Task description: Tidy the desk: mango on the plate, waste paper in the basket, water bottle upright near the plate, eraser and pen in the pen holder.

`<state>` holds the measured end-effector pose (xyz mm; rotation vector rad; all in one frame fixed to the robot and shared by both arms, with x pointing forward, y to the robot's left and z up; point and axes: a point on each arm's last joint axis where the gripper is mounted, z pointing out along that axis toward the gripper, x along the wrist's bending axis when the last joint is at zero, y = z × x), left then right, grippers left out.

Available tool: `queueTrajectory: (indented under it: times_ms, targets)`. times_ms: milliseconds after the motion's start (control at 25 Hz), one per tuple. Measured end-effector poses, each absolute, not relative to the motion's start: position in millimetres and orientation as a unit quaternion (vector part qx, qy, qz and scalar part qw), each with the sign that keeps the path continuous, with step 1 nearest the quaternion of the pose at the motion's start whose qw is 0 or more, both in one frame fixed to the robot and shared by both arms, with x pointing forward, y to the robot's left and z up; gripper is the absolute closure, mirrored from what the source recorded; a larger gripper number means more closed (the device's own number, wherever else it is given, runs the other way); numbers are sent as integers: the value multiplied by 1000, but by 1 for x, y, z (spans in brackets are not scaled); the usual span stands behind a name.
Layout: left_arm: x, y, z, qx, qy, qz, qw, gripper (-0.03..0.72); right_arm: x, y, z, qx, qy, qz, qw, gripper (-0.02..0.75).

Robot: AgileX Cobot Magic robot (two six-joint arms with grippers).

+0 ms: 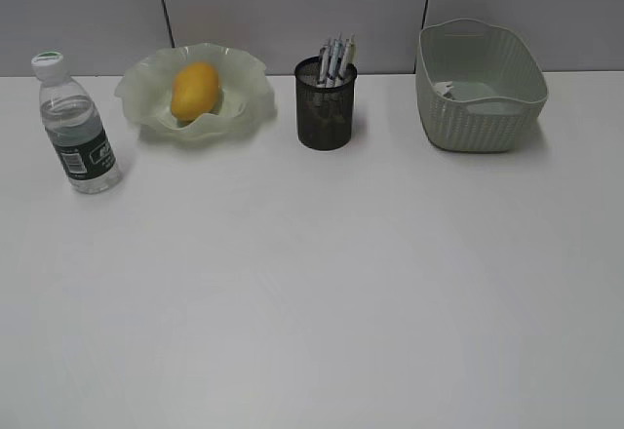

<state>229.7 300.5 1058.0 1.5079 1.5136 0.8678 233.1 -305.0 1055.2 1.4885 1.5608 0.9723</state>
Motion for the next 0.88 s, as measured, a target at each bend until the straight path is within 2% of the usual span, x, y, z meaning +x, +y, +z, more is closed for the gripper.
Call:
queueTrajectory:
  times_ms: [880]
  targets:
    - [230,300,1058,598,600,344,406,450,233,-305,1055,582,611,380,378,236]
